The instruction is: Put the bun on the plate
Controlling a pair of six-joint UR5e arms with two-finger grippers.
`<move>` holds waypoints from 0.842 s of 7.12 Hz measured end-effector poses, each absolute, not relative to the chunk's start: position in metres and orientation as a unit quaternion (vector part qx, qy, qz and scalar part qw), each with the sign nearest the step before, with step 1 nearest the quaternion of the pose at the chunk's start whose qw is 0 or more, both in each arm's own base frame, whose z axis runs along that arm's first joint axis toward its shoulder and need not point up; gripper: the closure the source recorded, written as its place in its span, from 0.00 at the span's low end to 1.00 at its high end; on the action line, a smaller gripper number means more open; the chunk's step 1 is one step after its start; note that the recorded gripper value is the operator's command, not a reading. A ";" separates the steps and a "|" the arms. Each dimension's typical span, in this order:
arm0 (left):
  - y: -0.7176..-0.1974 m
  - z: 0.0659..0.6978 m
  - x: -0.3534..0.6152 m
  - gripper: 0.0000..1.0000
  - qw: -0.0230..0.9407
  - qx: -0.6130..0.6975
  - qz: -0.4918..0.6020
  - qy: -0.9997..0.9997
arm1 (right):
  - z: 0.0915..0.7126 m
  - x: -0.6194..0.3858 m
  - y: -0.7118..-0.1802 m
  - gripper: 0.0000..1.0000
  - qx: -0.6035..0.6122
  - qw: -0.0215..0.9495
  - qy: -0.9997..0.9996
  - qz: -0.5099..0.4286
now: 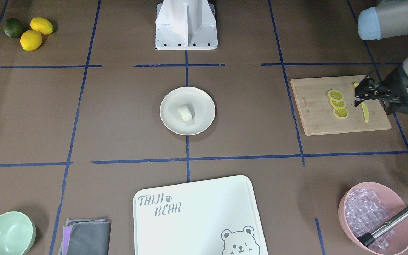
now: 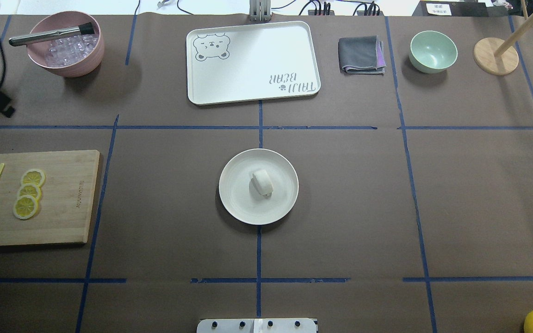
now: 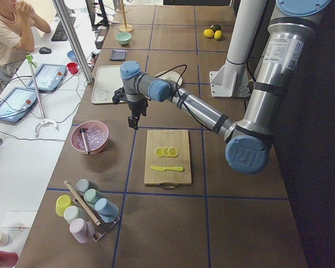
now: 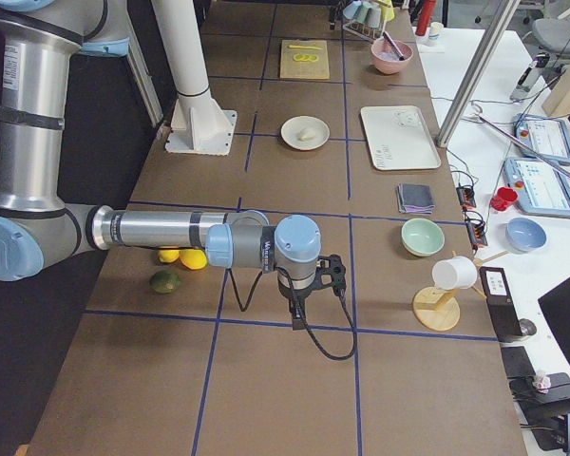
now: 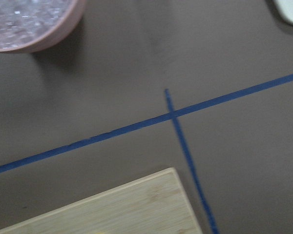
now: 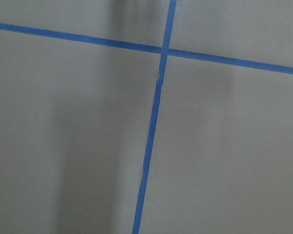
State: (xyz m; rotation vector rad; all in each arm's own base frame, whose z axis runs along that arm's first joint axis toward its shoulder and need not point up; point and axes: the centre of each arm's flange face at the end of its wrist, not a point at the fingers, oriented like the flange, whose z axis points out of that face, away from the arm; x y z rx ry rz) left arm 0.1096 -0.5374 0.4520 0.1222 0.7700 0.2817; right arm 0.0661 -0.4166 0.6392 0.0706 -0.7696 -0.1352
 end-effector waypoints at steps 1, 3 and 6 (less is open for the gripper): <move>-0.521 0.493 0.060 0.00 0.919 0.048 0.112 0.376 | 0.639 0.066 -0.417 0.00 0.034 0.924 -0.375 -0.066; -0.489 0.558 -0.009 0.00 0.920 0.037 0.094 0.379 | 0.639 0.066 -0.417 0.00 0.034 0.924 -0.375 -0.066; -0.446 0.615 -0.047 0.00 0.913 0.012 0.073 0.401 | 0.638 0.066 -0.417 0.00 0.035 0.924 -0.375 -0.066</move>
